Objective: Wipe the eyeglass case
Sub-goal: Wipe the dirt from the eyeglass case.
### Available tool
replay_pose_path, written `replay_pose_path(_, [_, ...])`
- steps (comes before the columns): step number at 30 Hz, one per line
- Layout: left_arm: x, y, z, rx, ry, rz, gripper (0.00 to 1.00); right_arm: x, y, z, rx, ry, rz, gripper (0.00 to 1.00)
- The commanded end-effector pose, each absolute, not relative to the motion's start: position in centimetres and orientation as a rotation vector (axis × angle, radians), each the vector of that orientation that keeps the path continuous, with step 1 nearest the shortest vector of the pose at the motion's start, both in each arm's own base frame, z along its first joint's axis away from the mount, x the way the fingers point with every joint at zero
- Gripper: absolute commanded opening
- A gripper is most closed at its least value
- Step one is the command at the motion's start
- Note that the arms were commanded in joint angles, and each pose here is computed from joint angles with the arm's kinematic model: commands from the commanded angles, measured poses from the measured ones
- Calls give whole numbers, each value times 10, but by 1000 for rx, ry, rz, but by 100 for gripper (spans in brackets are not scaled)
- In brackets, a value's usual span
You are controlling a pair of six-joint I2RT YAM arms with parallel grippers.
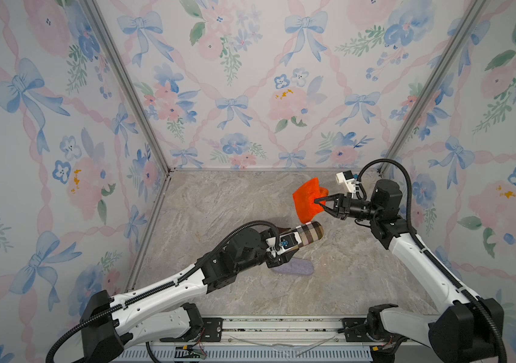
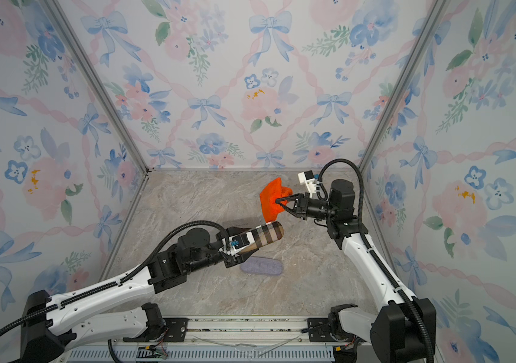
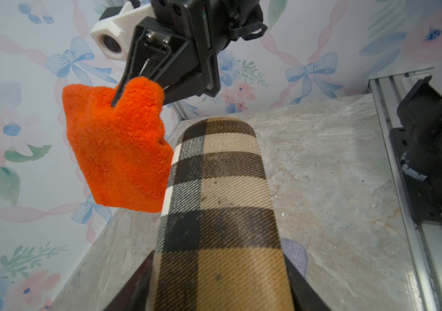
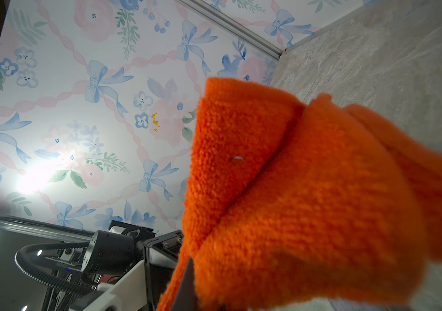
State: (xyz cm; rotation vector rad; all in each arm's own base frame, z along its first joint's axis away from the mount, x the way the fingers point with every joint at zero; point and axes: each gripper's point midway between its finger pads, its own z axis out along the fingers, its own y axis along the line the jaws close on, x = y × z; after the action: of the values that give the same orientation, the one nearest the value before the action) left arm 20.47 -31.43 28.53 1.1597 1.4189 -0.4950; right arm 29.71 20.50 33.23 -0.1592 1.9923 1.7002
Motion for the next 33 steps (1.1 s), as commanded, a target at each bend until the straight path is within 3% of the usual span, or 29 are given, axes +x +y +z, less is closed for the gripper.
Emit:
replay_pose_path(1, [206, -305, 332, 940, 1450, -823, 20, 288, 193, 373, -255, 1856, 1592, 0])
replay_pose_path(8, [216, -299, 370, 655, 1544, -1296, 21, 242, 176, 403, -309, 1651, 1298, 0])
replay_pose_path(15, [206, -316, 416, 598, 1509, -1640, 23, 193, 243, 390, -675, 1500, 1159, 0])
replay_pose_path(25, [191, -317, 433, 565, 1492, -1831, 24, 201, 262, 407, -732, 1348, 1105, 0])
replay_pose_path(33, [198, -311, 415, 457, 1594, -1803, 22, 200, 232, 450, -687, 1245, 1045, 0])
